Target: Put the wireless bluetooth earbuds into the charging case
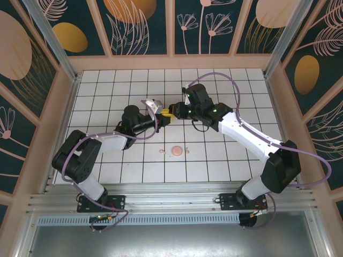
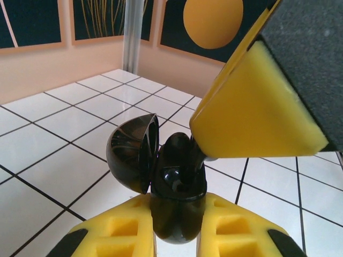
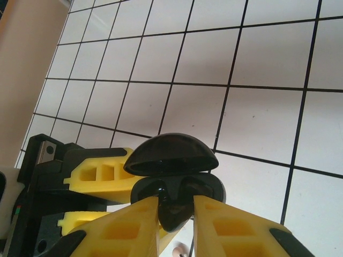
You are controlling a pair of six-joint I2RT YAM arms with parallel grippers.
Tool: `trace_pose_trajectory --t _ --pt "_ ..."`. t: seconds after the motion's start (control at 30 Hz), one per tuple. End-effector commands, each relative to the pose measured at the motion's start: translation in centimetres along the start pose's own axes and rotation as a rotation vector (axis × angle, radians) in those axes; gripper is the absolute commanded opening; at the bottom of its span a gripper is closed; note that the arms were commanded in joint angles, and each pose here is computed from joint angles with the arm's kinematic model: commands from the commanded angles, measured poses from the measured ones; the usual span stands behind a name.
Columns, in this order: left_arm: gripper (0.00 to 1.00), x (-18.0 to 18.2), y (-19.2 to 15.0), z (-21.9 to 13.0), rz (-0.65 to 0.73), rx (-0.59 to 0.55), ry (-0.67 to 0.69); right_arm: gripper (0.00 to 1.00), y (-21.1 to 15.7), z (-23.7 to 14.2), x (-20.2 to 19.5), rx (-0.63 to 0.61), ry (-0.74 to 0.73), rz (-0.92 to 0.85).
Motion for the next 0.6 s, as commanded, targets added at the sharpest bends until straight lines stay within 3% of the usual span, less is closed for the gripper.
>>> trace_pose_trajectory --t 0.0,0.37,0.57 --pt "0.05 -0.4 1.6 -0.4 0.079 -0.058 0.024 0.21 -0.5 0.6 -0.8 0.019 -0.028 0.052" --pt "0.05 -0.3 1.0 -0.2 0.1 -0.026 0.032 0.22 0.1 1.2 0.0 0.019 0.016 0.066" --pt "0.05 -0.3 0.9 -0.2 0.097 -0.023 0.033 0.32 0.5 0.8 0.3 0.005 0.038 0.072"
Point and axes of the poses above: each hand's point on the last joint's axis, 136 mm out from that joint toward the fingers, its own z axis out along the fingers, its own x axis along the line the jaws close on, y = z × x, the point moved 3 cm from there along -z, back along the fingers, and after that the axes turned 14 degrees about -z, right-handed, at the moved point
